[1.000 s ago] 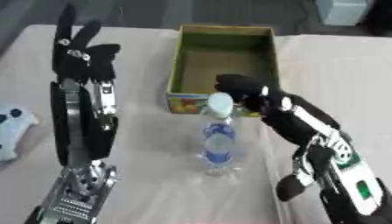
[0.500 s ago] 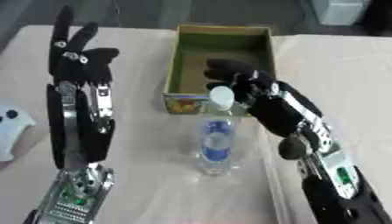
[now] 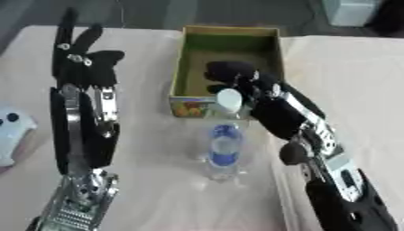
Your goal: Pick up objects on the table and place them in the box.
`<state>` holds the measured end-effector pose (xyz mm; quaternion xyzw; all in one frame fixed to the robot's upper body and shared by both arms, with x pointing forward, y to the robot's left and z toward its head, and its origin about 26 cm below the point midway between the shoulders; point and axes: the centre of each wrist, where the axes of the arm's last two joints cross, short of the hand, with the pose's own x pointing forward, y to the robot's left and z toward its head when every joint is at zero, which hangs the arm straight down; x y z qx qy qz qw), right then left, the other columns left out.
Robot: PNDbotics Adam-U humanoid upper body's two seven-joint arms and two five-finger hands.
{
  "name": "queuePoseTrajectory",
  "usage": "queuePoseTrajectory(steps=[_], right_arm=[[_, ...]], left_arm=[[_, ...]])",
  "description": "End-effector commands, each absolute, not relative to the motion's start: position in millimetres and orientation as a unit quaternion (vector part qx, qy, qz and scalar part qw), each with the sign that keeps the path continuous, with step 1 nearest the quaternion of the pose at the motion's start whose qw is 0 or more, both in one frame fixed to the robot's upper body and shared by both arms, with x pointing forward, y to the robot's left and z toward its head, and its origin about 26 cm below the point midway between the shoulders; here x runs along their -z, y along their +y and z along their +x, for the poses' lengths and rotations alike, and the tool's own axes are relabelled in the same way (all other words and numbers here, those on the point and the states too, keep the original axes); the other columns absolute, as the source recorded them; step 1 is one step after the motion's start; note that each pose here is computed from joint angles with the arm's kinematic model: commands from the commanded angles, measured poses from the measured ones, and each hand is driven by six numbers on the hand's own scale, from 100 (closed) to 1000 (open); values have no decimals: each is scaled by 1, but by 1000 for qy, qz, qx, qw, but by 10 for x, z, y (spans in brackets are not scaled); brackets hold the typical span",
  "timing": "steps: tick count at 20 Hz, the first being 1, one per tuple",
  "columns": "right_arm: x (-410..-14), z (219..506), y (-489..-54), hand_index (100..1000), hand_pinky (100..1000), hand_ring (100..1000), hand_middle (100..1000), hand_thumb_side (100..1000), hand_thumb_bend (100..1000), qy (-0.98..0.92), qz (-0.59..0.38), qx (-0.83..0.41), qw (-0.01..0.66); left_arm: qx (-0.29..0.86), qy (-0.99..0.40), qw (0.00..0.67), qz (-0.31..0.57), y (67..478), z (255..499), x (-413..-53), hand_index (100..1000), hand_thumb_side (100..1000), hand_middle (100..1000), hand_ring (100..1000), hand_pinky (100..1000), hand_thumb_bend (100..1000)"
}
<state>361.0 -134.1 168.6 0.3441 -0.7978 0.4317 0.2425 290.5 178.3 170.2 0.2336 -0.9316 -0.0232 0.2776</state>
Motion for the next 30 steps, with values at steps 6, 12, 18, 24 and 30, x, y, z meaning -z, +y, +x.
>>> queuePoseTrajectory(steps=[6, 12, 18, 24, 30], right_arm=[[-1612, 3638, -1354, 1000, 959, 996, 953, 498, 802, -795, 334, -461, 210], [-1501, 3684, -1349, 1000, 959, 992, 943, 470, 777, -793, 338, -452, 230], [-1431, 3721, -1307, 1000, 956, 992, 939, 486, 730, -787, 346, -450, 243], [-1427, 3756, -1212, 1000, 971, 1000, 941, 517, 690, -764, 395, -430, 274], [-1434, 3752, -1161, 1000, 994, 1000, 978, 437, 735, -751, 391, -449, 285]], left_arm=[[19, -935, 271, 229, 1769, 2879, -1747, 879, 1000, 1000, 656, 661, 100], [19, -934, 273, 230, 1764, 2877, -1741, 879, 1000, 1000, 655, 661, 100], [19, -934, 274, 230, 1758, 2875, -1736, 879, 1000, 1000, 654, 661, 100], [20, -934, 275, 228, 1746, 2871, -1733, 878, 1000, 1000, 654, 660, 100], [22, -934, 274, 226, 1740, 2872, -1737, 878, 1000, 1000, 654, 661, 100]])
